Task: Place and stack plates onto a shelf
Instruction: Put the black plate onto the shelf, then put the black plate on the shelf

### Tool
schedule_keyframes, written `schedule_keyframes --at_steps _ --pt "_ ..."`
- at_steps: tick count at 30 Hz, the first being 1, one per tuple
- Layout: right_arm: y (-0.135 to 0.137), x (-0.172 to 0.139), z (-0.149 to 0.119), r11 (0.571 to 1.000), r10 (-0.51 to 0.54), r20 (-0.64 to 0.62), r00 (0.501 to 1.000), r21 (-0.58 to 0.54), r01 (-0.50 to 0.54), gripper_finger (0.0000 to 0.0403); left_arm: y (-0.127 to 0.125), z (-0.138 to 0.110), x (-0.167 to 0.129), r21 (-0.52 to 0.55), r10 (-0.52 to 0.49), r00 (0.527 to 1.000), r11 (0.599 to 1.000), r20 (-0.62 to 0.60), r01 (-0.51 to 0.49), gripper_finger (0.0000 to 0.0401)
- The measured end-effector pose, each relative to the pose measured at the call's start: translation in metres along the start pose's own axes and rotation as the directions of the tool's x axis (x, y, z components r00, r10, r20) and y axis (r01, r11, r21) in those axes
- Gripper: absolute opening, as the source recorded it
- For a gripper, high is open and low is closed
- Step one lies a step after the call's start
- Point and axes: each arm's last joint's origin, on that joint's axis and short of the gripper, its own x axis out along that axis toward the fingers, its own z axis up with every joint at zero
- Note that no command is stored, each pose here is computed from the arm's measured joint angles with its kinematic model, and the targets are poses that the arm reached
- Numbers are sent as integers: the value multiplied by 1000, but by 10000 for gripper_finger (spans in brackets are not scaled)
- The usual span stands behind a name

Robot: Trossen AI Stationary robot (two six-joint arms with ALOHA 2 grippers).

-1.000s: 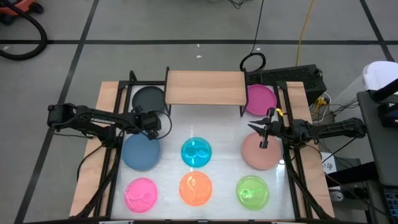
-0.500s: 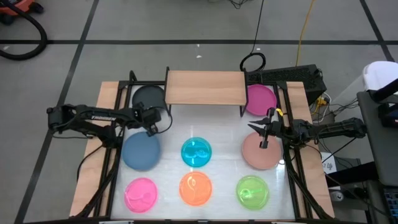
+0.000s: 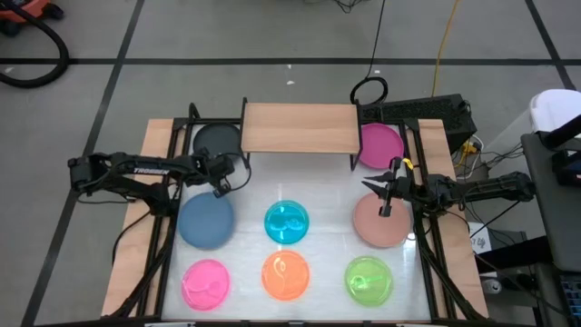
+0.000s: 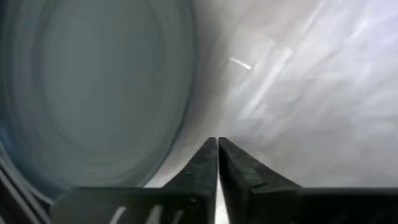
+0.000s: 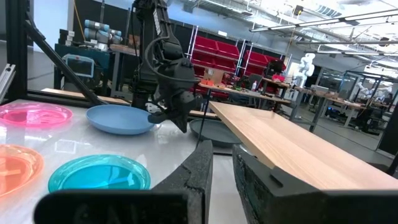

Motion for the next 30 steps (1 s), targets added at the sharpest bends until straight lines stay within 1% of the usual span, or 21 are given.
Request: schedule_keyframes --at_steps 2,7,12,17,21,25,30 --pt "0 0 0 1000 0 0 1000 0 0 50 -2 0 -1 -12 -20 1000 1000 4 20 6" --pt "0 0 0 1000 0 0 1000 0 0 50 -10 0 -4 5 -69 998 998 17 69 3" --pt "0 0 0 1000 0 0 1000 0 0 50 -15 2 -15 -10 -96 993 995 69 97 2" --pt "0 0 0 1000 0 0 1000 0 0 50 -11 6 -30 -43 -41 989 998 140 47 3" --pt "0 0 0 1000 0 0 1000 0 0 50 -6 9 -40 -64 -13 982 998 191 26 12" --pt "0 0 0 1000 0 0 1000 0 0 50 -3 9 -40 -24 -3 982 1000 188 7 41" --pt "0 0 0 1000 0 0 1000 0 0 50 1 9 -30 -46 26 992 999 126 -20 111"
